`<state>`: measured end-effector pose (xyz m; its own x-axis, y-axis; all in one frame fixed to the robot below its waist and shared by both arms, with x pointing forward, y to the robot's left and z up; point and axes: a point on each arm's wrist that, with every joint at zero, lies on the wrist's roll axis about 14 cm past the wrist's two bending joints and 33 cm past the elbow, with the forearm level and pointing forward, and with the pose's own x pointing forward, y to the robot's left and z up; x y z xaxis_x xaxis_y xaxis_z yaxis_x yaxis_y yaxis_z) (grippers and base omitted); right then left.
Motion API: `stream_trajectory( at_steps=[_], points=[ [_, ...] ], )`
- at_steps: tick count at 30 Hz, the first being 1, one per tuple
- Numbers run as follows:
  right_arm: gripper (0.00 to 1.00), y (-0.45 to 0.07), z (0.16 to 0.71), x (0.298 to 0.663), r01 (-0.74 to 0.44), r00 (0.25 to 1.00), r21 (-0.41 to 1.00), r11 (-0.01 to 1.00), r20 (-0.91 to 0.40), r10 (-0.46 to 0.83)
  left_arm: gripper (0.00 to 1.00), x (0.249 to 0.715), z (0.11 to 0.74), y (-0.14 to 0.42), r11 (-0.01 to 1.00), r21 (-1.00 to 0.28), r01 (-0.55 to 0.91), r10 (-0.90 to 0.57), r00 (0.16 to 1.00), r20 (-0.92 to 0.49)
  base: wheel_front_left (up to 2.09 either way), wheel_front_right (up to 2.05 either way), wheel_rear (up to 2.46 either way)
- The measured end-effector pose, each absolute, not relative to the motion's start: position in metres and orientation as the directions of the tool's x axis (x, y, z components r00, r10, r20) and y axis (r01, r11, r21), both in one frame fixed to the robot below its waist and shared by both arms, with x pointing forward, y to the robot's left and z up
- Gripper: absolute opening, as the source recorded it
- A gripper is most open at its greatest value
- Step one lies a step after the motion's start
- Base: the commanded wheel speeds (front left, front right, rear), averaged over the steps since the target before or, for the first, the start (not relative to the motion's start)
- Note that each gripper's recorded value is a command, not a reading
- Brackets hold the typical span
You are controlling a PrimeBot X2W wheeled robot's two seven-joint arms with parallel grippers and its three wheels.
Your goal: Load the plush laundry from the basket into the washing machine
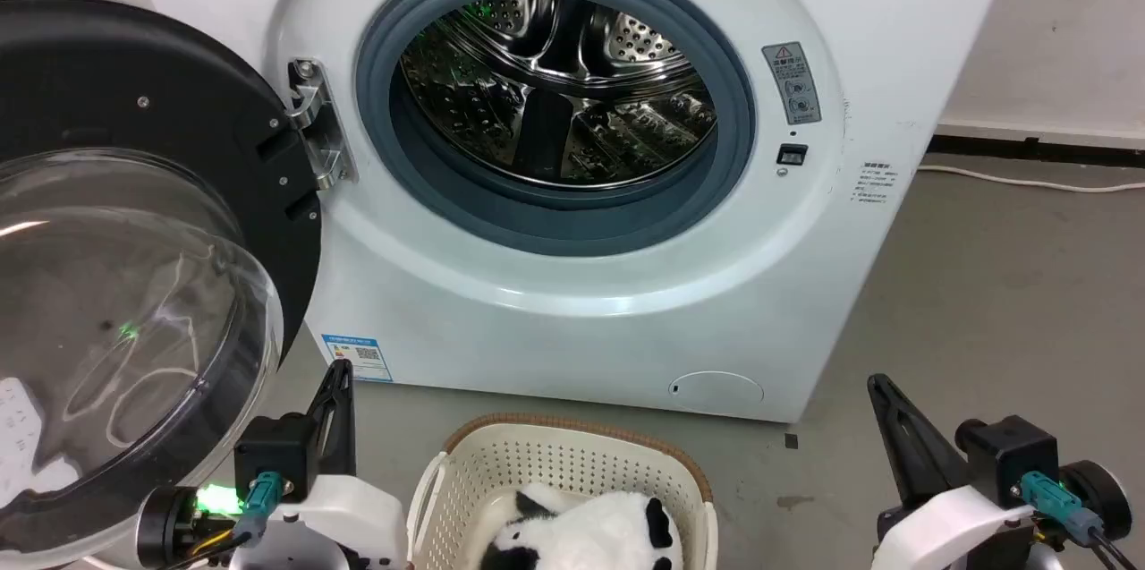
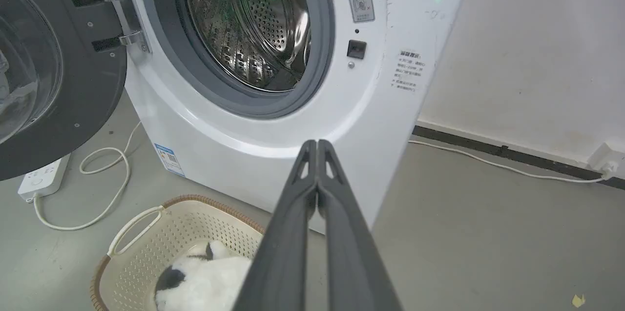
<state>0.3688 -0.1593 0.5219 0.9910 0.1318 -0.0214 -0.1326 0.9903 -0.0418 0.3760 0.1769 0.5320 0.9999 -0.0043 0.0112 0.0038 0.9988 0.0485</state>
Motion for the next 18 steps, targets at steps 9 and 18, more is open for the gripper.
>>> stream_trajectory(
  at_steps=[9, 18],
  points=[
    [0.00, -0.1593, 0.5219, 0.3688, -0.133, 0.991, -0.042, 0.990, -0.021, 0.132, 0.00, 0.3760, 0.5320, 0.1768, 0.999, 0.049, 0.004, -0.005, 1.000, 0.011, 0.00, 0.00, 0.00],
    [0.00, -0.1593, 0.5219, 0.3688, -0.133, 0.991, -0.042, 0.990, -0.021, 0.132, 0.00, 0.3760, 0.5320, 0.1768, 0.999, 0.049, 0.004, -0.005, 1.000, 0.011, 0.00, 0.00, 0.00]
  ],
)
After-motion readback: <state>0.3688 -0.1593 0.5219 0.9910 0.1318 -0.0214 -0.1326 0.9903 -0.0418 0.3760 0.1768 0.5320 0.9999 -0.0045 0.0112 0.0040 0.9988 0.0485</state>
